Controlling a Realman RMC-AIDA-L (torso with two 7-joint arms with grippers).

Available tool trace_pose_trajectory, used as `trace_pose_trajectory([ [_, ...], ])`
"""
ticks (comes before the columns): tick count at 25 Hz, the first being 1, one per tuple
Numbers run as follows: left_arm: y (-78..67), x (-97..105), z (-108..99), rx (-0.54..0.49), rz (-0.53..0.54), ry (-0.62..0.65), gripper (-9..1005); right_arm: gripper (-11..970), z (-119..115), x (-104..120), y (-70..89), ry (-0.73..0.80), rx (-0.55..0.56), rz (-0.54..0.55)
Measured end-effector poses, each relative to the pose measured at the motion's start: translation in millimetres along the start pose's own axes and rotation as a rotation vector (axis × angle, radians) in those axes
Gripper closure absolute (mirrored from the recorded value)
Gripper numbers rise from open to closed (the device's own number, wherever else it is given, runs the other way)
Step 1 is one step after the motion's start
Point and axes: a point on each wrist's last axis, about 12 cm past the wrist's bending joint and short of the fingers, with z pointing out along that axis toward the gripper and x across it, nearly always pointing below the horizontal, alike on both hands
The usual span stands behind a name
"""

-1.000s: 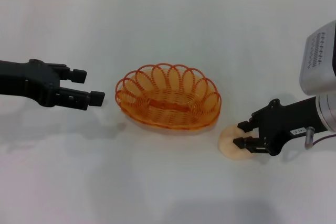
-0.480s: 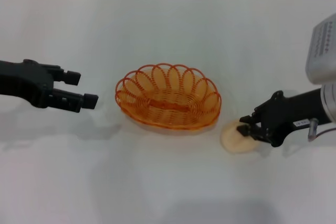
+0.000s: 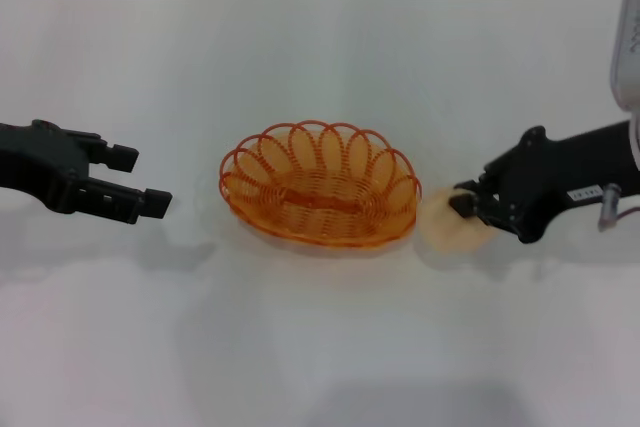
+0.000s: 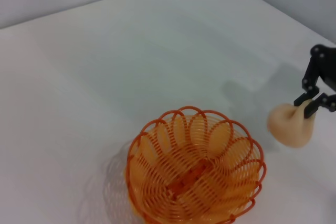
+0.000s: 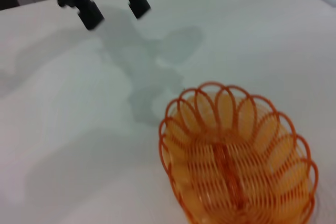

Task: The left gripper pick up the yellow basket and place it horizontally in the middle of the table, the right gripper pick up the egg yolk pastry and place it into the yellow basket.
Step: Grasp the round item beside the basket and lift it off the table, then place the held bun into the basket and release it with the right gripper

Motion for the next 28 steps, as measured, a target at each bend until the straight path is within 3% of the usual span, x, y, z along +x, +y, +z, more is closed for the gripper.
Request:
trace_pose_trajectory([
  [14,-0.2,-2,4,0.006,0.007,-0.006,108,914,35,-48,-1.7,-0.028,-0.027,-0.135],
  [28,0.0,-4,6,0.003,0.01,-0.014,108,919,73,-59,2.2,-0.068,0.034,-0.215],
])
